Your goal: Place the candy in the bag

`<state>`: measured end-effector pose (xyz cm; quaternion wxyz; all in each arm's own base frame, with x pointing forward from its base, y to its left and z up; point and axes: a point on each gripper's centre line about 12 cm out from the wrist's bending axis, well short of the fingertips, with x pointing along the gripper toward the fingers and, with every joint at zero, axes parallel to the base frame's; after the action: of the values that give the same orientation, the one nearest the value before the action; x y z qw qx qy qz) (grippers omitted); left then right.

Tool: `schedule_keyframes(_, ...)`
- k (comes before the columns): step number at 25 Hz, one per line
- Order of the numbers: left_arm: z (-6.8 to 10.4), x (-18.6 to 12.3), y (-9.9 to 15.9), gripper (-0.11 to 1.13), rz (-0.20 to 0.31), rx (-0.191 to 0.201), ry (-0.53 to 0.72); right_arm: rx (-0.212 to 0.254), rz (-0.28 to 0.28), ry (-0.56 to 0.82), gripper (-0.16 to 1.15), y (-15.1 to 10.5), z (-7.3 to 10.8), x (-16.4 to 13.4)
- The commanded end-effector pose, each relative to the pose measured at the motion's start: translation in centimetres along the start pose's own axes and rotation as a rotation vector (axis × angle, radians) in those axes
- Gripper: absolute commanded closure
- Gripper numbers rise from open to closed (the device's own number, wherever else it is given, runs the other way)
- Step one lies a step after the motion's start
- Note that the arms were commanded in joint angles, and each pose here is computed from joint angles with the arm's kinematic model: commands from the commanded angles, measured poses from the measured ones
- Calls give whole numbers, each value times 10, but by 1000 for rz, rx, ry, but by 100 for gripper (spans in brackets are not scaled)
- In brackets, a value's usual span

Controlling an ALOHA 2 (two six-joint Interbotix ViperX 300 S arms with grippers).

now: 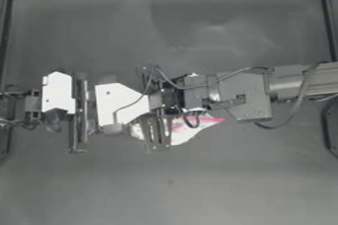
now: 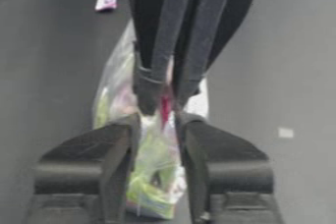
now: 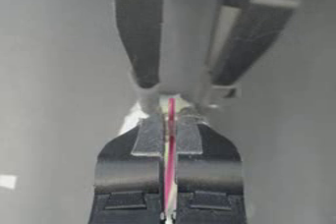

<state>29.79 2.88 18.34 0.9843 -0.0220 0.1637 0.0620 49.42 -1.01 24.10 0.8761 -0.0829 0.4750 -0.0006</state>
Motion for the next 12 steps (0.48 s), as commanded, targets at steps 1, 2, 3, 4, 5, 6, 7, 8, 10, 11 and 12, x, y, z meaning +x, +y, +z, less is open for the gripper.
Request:
schedule_keyframes(1, 12, 1, 0, 40, 0, -1, -40, 3, -6, -63, 92, -2, 12, -25)
schedule_keyframes(2, 12, 1, 0, 40, 0, -1, -38, 3, -6, -61, 92, -2, 11, -25)
schedule_keyframes(3, 12, 1, 0, 40, 0, -1, -38, 3, -6, -63, 92, -2, 12, -25)
schedule_keyframes(4, 12, 1, 0, 40, 0, -1, -38, 3, -6, -61, 92, -2, 11, -25)
schedule_keyframes(5, 12, 1, 0, 40, 0, -1, -40, 4, -5, -63, 92, -2, 12, -25)
schedule_keyframes(6, 12, 1, 0, 40, 0, -3, -40, 4, -5, -63, 93, -2, 12, -25)
schedule_keyframes(7, 12, 1, 0, 41, 0, -3, -40, 4, -5, -63, 93, -2, 12, -25)
schedule_keyframes(8, 12, 1, 0, 41, 0, -3, -38, 3, -4, -63, 93, -1, 12, -25)
schedule_keyframes(10, 12, 1, 0, 42, 1, -2, -40, 1, -4, -62, 93, 0, 12, -25)
schedule_keyframes(11, 12, 1, 0, 42, 0, -1, -40, 1, -3, -60, 93, 0, 11, -24)
schedule_keyframes(12, 12, 1, 0, 42, -1, 0, -41, 1, -3, -59, 93, 0, 11, -24)
